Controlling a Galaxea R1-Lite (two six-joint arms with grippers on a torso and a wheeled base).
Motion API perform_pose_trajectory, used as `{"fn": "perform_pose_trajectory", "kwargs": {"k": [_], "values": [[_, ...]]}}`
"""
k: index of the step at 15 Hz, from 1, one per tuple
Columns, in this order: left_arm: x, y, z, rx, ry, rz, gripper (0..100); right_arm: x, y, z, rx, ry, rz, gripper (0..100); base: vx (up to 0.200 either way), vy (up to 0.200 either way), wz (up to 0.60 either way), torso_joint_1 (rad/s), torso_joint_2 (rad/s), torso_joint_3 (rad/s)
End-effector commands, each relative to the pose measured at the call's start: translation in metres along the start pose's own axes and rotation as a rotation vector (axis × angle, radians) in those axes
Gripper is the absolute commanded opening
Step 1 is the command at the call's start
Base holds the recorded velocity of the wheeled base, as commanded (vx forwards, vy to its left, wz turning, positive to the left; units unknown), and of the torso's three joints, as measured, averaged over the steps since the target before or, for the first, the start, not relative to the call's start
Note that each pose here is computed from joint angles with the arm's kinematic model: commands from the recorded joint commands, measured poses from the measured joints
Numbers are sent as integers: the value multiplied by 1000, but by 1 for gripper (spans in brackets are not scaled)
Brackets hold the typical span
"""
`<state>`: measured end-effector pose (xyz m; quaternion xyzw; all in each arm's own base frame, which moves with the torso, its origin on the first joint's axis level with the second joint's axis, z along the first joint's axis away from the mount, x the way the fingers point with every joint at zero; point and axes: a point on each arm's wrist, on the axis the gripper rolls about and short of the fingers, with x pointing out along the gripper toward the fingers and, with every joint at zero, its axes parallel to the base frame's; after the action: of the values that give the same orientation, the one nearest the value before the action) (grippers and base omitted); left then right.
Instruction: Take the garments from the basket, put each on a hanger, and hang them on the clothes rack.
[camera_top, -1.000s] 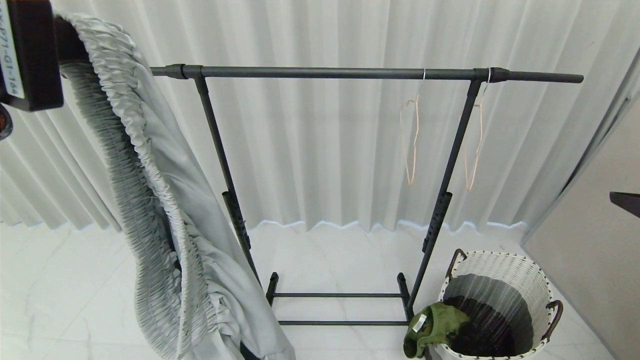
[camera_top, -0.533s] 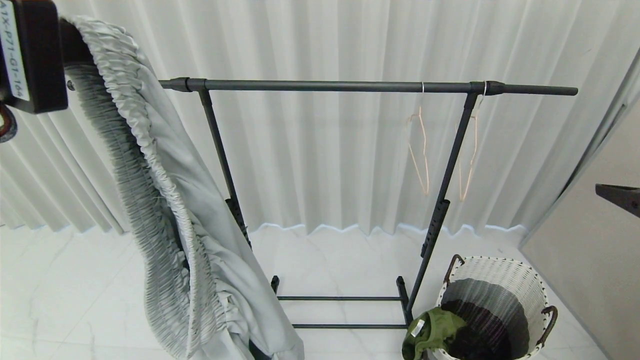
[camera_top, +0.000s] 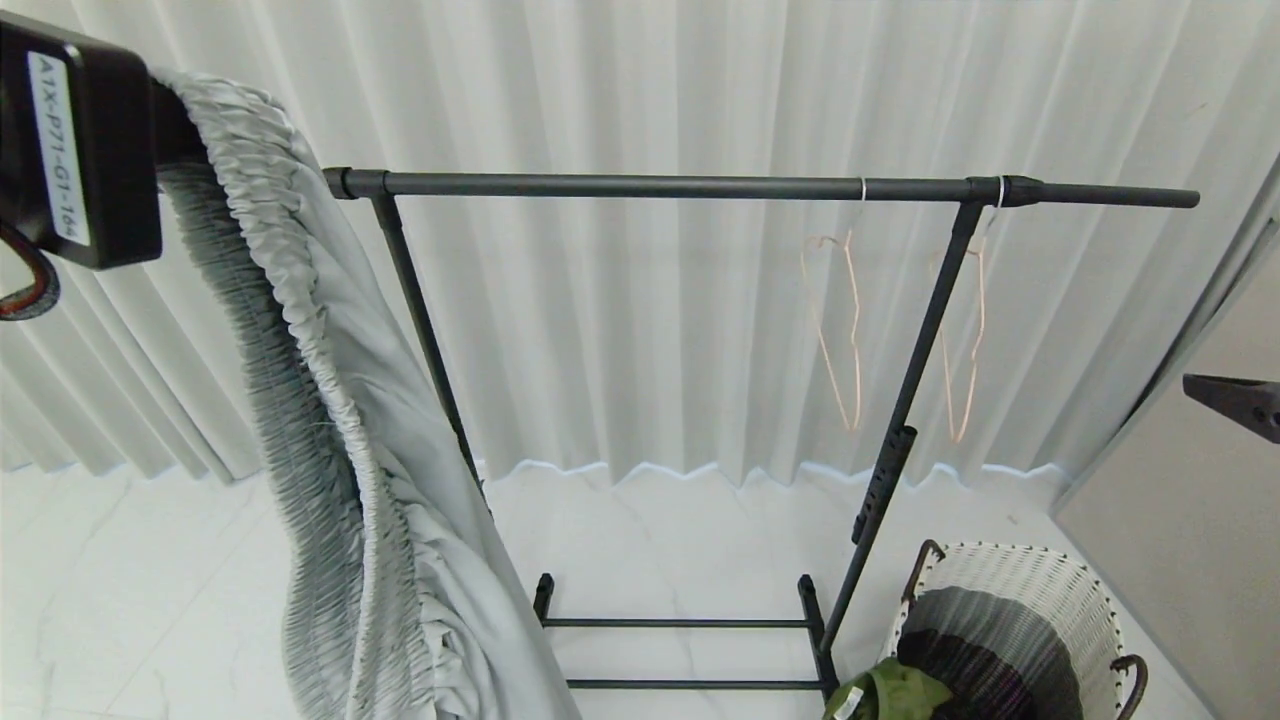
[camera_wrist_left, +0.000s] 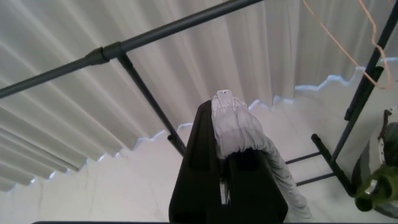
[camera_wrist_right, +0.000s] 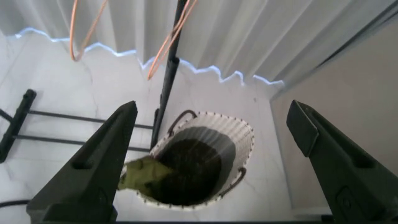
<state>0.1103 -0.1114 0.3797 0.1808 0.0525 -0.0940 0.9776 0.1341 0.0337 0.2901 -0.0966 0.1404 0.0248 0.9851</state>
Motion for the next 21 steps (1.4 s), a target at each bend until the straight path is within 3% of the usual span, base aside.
{"fn": "perform_pose_trajectory", "kwargs": {"k": [1,7,11,13,17,21], "values": [[1,-1,0,2,2,0,0,3,1,0,3,7,-1,100,200,0,0,-2,-2,7],[3,-3,-1,7,8,-3,0,24,6,-3,52,49,1,100,200,0,0,4,-1,-2],[5,-6,-6,22,26,-7,0,49,14,-13,148,125,-6,100,200,0,0,4,2,1],[6,-9,-16,45,53,-11,0,75,19,-25,198,187,-30,100,0,0,0,0,0,0],[8,-11,-19,56,66,-14,0,116,20,-46,224,251,-147,100,0,0,0,0,0,0],[11,-15,-24,71,85,-18,0,138,27,-57,284,291,-183,100,0,0,0,0,0,0]]}}
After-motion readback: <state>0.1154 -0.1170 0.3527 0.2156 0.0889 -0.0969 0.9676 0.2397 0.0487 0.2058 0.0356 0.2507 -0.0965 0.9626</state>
